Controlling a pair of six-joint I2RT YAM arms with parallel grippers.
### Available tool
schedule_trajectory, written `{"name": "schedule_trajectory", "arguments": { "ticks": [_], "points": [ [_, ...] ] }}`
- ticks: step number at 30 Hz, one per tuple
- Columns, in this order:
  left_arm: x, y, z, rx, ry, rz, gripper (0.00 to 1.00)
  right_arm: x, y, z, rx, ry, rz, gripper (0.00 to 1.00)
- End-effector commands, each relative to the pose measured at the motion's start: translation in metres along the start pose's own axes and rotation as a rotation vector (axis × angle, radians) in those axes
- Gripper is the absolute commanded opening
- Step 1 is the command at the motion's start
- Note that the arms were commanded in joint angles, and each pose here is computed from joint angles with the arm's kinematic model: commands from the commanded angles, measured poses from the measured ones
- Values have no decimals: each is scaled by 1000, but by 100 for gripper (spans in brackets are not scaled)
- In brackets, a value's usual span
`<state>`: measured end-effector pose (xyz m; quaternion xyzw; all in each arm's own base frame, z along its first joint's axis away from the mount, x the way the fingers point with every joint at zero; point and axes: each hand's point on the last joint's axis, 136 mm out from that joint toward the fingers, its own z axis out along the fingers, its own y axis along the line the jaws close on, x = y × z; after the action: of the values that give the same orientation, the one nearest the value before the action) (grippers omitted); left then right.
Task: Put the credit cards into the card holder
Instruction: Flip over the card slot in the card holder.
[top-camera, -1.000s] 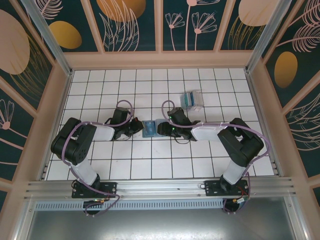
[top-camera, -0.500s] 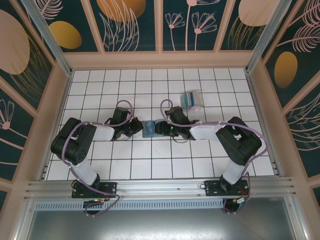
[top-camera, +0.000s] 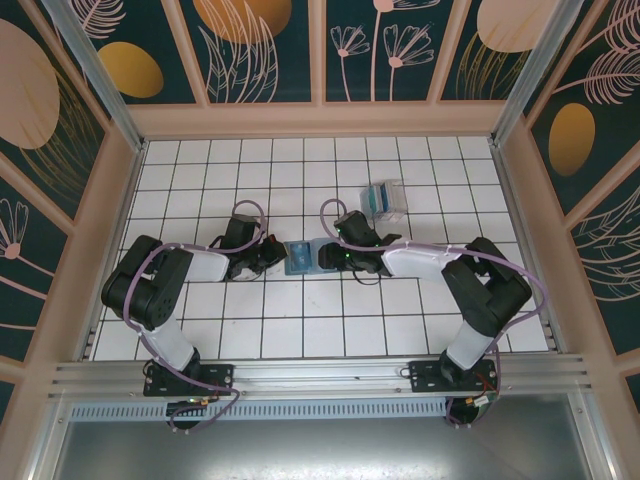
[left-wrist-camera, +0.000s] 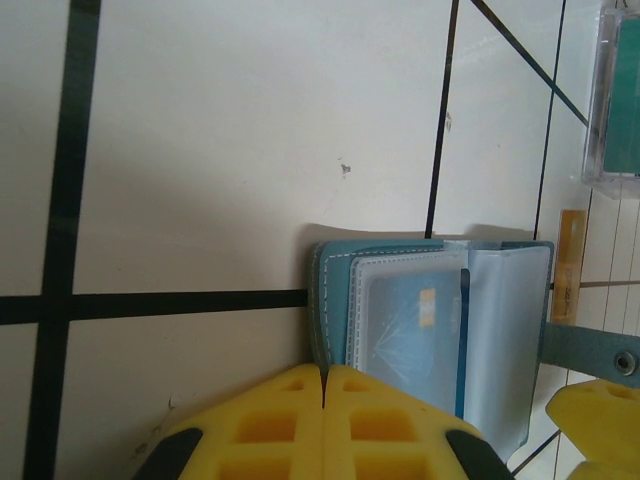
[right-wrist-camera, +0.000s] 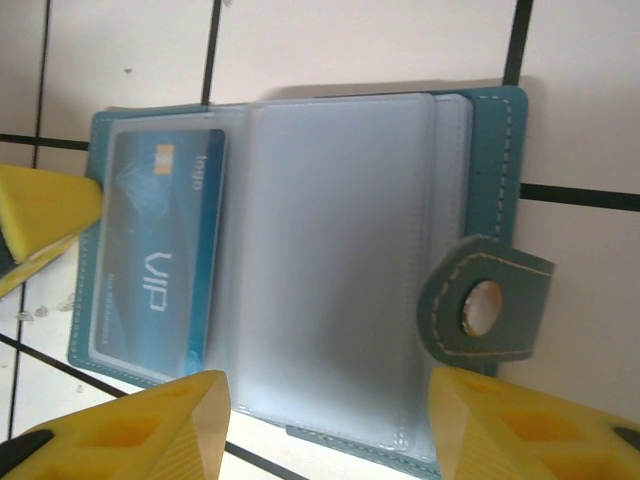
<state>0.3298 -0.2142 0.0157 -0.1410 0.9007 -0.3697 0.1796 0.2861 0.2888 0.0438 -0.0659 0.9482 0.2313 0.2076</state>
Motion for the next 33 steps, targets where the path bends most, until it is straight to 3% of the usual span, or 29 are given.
{"name": "schedule_trajectory", "arguments": {
  "ticks": [1, 18, 33],
  "points": [
    [10, 7, -2, -35, 34, -21, 0, 6, 0, 5, 25, 33, -40, 55],
    [10, 8, 1, -37, 43, -18, 0, 1, 14, 12, -17, 44, -51, 40],
    [11, 10, 4, -45, 58, -17, 0, -12, 18, 1, -2, 8, -87, 41]
  ]
}}
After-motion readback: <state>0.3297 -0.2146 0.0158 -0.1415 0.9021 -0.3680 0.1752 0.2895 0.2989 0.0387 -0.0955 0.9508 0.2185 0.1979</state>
